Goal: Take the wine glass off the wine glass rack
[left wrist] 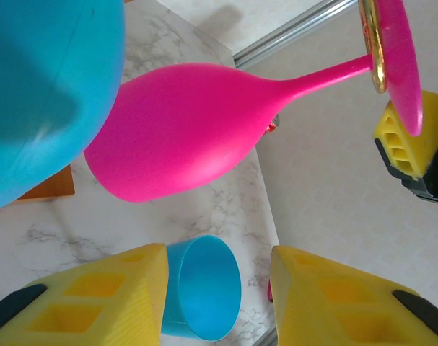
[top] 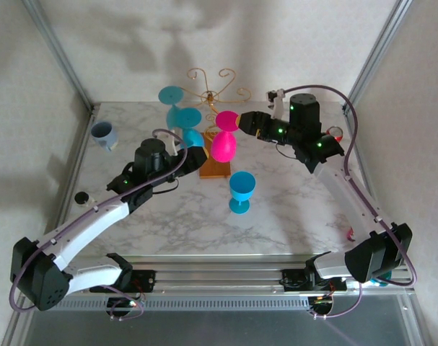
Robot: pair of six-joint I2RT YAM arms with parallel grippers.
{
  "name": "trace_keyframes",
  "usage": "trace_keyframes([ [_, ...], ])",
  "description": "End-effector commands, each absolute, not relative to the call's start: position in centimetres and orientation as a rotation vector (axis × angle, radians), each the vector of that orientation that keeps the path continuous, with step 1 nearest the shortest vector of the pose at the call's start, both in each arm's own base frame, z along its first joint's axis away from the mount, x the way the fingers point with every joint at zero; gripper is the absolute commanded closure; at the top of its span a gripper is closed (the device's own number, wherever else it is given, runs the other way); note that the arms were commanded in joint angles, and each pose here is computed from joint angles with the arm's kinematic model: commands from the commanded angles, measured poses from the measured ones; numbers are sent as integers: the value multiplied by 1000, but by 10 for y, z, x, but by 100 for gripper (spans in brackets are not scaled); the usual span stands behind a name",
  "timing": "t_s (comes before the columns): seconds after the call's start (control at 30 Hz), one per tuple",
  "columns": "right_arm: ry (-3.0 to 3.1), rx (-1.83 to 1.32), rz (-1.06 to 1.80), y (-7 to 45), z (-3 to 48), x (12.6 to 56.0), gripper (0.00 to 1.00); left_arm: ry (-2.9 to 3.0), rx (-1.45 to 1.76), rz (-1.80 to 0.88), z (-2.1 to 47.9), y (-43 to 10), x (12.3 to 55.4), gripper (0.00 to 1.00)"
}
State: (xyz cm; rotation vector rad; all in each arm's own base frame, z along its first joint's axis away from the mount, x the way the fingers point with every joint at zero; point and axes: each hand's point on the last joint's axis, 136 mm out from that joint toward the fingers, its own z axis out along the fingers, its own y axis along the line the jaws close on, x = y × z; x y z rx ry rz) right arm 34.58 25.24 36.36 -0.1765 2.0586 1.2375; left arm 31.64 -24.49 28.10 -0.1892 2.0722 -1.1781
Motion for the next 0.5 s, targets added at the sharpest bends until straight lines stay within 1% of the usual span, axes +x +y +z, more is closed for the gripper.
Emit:
trace_keyframes([
  [0.0,2027,-170,1297,255,366,351,49,2003,-168,-1196,305,-247,323,59],
  [0.47,2051,-151,1321,258,349,358,49,2009,-187,-1195,298,-246,324,59],
])
